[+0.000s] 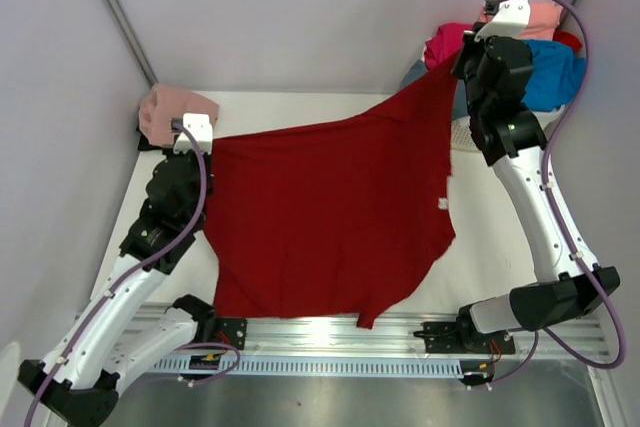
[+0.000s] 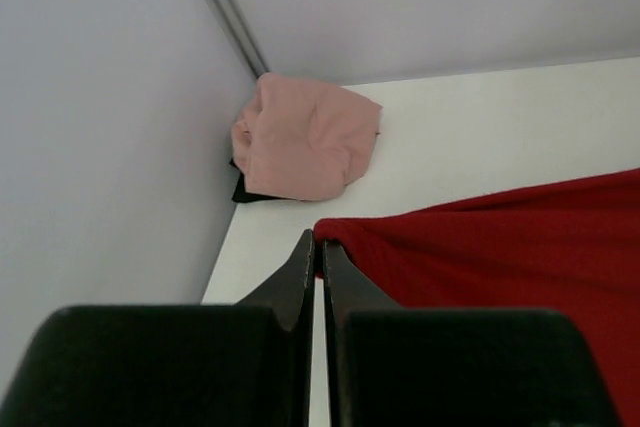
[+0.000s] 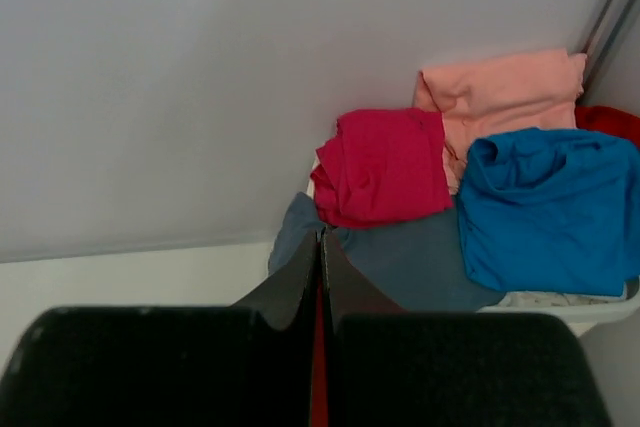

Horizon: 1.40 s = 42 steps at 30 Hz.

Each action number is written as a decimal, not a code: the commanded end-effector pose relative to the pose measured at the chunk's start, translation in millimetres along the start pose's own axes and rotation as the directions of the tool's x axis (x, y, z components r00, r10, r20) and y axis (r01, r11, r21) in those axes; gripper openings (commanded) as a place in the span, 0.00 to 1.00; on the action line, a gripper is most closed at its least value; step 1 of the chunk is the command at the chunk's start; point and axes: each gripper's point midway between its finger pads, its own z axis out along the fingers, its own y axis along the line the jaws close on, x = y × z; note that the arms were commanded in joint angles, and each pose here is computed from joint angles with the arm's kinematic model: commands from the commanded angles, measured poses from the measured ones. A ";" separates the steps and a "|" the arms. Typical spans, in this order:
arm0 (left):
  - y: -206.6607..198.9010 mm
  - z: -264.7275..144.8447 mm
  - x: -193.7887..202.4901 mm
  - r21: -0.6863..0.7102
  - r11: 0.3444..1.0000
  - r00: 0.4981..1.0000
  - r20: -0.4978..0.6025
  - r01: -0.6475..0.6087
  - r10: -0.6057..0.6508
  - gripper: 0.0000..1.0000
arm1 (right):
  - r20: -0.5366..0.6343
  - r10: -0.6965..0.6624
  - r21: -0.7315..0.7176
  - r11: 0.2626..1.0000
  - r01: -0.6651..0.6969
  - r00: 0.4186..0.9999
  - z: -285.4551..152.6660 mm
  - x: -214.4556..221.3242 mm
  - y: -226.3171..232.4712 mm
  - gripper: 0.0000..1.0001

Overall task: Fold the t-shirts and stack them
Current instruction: Flatten out the tshirt

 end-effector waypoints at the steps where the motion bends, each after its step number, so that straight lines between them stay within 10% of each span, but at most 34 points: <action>1: -7.4 -17.4 -28.9 0.106 0.981 0.979 0.102 0.163 -0.174 0.01 | 0.186 0.086 -0.027 0.996 -0.082 0.979 -30.9 -69.3 -2.2 0.00; 24: 2.6 -38.8 -39.1 0.144 0.980 0.973 0.163 0.140 -0.163 0.01 | 0.239 0.057 -0.022 0.998 -0.053 0.969 -82.4 -94.2 -17.3 0.00; 32: 106.8 -136.6 -125.2 0.150 0.953 0.747 0.594 0.262 -0.299 0.01 | 0.589 0.058 0.006 0.997 -0.076 0.806 -238.4 -206.5 -93.5 0.00; 39: 143.3 -187.3 -150.2 0.197 0.950 0.648 0.695 0.244 -0.311 0.01 | 0.732 0.087 -0.017 0.994 -0.110 0.675 -324.6 -246.7 -128.4 0.00; 42: 138.0 -171.8 -151.8 0.161 0.958 0.689 0.667 0.239 -0.284 0.01 | 0.684 0.060 -0.002 0.997 -0.080 0.727 -292.2 -235.9 -114.8 0.00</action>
